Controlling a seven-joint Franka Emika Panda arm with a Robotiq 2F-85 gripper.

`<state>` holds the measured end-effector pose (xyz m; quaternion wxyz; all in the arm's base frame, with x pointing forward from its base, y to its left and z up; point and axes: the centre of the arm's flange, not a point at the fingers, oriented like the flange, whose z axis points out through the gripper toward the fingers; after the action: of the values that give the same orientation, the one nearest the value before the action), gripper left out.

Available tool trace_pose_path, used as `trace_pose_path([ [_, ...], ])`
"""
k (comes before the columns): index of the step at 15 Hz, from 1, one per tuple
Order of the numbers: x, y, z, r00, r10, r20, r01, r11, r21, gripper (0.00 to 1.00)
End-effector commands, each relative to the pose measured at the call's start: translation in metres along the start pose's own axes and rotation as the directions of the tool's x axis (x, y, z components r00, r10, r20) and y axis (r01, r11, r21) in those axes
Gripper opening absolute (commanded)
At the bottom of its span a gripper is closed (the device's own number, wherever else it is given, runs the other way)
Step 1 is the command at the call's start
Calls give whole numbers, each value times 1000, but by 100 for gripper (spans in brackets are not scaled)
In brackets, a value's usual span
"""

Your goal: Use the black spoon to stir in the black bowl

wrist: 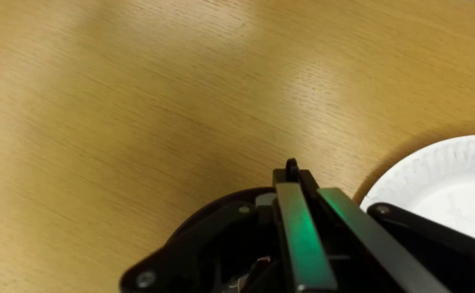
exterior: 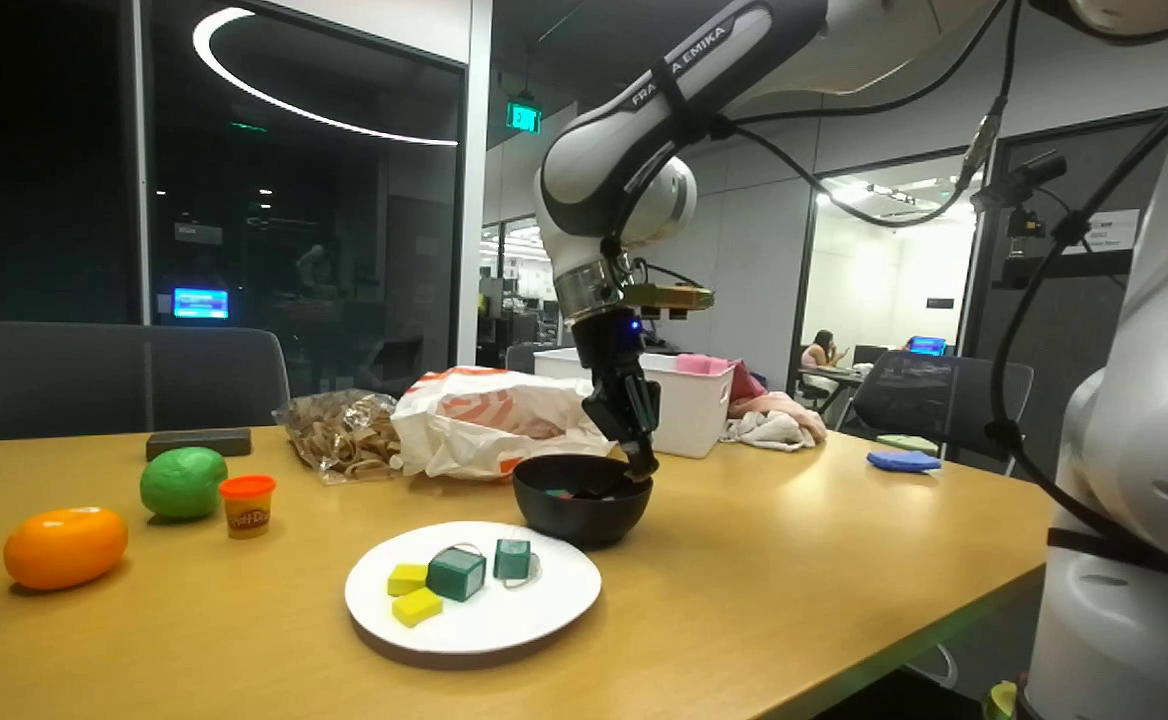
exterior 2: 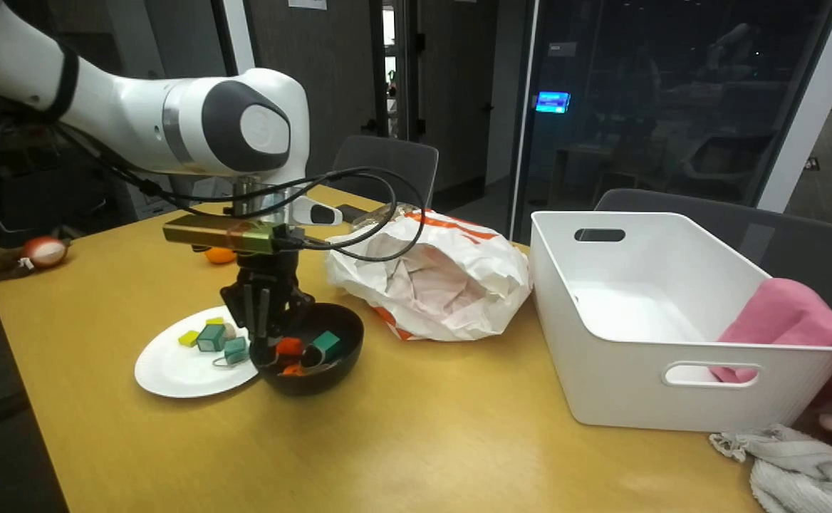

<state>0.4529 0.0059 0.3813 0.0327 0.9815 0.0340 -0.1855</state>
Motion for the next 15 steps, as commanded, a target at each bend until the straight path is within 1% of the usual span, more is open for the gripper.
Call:
trace_pose_path([
  [1,8,-5,-7,999,-20,-36,21,999,36,8],
  [4,6,-5,-16,998,-12,-60,18,995,103,9],
  [7,5,-4,-27,997,19,-77,-7,989,151,10],
  [10,4,-2,-37,996,48,-80,-33,983,179,9],
  [15,0,-3,-52,995,95,-41,-85,977,196,10],
])
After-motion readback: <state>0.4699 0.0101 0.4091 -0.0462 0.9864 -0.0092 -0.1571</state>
